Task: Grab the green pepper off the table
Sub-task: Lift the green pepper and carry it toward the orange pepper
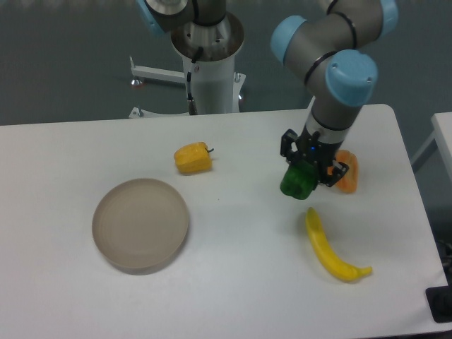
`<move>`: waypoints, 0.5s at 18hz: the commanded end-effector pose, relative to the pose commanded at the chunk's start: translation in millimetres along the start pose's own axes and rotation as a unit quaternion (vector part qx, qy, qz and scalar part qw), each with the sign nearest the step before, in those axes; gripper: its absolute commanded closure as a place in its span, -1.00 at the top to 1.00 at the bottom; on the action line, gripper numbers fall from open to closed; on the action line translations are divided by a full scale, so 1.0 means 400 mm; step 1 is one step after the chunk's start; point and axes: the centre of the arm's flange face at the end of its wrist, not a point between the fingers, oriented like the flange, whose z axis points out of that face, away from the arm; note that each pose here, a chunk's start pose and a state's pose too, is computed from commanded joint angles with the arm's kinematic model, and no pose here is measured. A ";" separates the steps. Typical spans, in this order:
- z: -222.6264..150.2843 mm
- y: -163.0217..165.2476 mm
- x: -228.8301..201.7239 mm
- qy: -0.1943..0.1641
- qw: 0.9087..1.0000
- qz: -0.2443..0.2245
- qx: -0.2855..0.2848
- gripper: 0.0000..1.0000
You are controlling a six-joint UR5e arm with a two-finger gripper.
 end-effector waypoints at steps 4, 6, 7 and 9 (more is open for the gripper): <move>0.002 0.007 -0.004 -0.004 0.996 0.087 -0.020 -0.72; 0.006 0.005 -0.006 -0.003 0.996 0.091 -0.016 -0.71; 0.006 0.005 -0.010 -0.005 0.995 0.096 -0.013 -0.72; 0.004 0.002 -0.015 -0.006 0.995 0.099 -0.009 -0.72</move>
